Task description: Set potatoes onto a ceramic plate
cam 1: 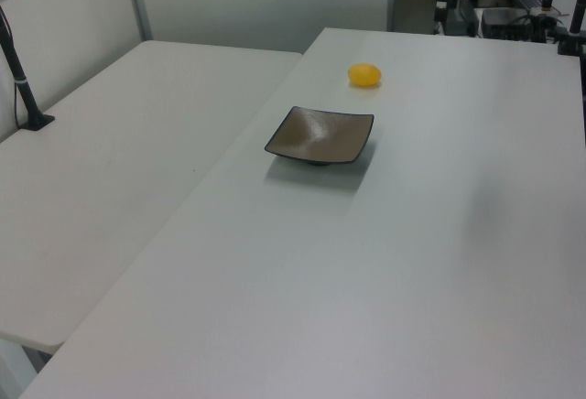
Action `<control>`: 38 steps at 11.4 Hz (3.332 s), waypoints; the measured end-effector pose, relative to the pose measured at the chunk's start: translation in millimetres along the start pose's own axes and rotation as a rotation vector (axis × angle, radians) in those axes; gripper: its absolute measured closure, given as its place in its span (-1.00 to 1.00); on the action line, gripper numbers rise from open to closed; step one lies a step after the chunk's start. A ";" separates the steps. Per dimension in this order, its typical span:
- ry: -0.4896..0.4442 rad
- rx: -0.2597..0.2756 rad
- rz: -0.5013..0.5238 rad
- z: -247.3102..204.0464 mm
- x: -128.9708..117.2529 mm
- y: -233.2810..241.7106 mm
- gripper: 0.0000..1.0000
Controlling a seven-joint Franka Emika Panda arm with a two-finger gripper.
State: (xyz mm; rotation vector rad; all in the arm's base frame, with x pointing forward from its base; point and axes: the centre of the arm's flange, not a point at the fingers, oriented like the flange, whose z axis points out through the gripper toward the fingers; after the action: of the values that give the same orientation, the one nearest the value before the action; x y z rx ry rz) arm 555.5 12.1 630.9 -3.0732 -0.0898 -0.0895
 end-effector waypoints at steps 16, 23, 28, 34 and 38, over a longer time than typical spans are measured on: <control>0.473 -0.190 0.273 64.8 125.8 215.7 -1.00; 0.545 -0.189 0.328 161.5 153.3 286.0 -1.00; 0.558 -0.202 0.291 229.2 170.3 292.1 -1.00; 0.557 -0.229 0.248 288.9 171.5 302.1 -1.00; 0.562 -0.240 0.240 317.6 170.5 305.4 -1.00</control>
State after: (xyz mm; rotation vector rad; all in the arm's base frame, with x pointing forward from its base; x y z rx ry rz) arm 761.6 -261.1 305.2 -3.1186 0.3387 -0.9993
